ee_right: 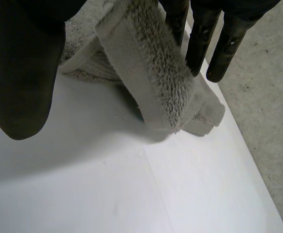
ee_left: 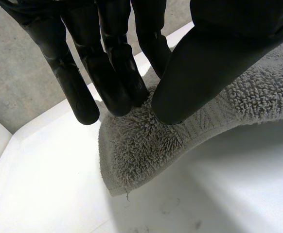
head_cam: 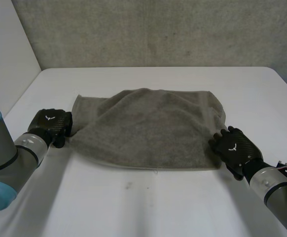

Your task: Fold the towel.

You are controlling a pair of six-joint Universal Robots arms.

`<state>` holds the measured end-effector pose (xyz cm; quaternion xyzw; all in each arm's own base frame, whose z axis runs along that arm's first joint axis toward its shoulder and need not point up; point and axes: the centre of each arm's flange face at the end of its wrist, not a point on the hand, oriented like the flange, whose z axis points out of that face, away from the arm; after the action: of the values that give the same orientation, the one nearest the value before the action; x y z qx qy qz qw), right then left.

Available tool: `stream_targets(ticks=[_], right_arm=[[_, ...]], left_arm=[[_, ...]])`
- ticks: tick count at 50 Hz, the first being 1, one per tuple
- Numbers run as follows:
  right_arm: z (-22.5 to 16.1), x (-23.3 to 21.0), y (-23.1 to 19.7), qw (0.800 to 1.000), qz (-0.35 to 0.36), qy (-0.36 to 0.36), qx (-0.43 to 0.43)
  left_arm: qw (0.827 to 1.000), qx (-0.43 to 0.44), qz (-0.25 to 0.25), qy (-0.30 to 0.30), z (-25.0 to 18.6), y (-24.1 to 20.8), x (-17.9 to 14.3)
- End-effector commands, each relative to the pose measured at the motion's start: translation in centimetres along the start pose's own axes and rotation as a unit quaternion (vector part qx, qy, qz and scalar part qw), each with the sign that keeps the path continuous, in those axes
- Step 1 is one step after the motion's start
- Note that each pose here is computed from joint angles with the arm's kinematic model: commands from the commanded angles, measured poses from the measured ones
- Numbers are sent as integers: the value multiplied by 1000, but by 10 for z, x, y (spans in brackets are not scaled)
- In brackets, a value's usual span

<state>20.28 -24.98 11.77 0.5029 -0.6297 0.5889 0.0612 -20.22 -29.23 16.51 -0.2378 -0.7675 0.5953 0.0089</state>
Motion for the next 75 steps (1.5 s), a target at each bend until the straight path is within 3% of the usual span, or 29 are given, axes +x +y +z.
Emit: stream_targets(ticks=[1, 8, 17, 32, 37, 41, 45, 47, 55, 66, 72, 75], right_arm=[[4, -2, -5, 1000, -9, 11, 2], [14, 2, -4, 999, -14, 43, -6], [19, 0, -19, 998, 32, 49, 15], [35, -7, -22, 998, 24, 64, -2], [32, 11, -25, 994, 29, 102, -12], [15, 49, -50, 985, 54, 159, 31], [2, 79, -45, 981, 69, 183, 11], [-9, 83, -34, 986, 83, 138, -43], [-33, 81, -40, 989, 122, 8, -81], [-58, 115, -58, 990, 116, -7, -82], [-55, 124, -54, 989, 116, -5, -88], [-34, 121, -40, 988, 117, -28, -99]], left_arm=[[1000, 1, 0, 0, 0, 0, 0], [1000, -1, 0, 0, 0, 0, 0], [1000, -3, -1, 1, -1, 2, 0], [1000, -1, 0, 0, -3, 1, 0], [1000, -3, -1, -5, -2, 2, -3], [1000, -4, -3, -14, -6, 0, -10], [1000, 8, -1, -25, -15, -8, -16], [999, 17, 2, -28, -27, -17, -17], [1000, 19, 6, -24, -73, -38, -13], [1000, 0, 26, -15, -117, -45, -8], [998, -4, 55, -9, -115, -43, -5], [998, -16, 59, -2, -90, -36, -5]])
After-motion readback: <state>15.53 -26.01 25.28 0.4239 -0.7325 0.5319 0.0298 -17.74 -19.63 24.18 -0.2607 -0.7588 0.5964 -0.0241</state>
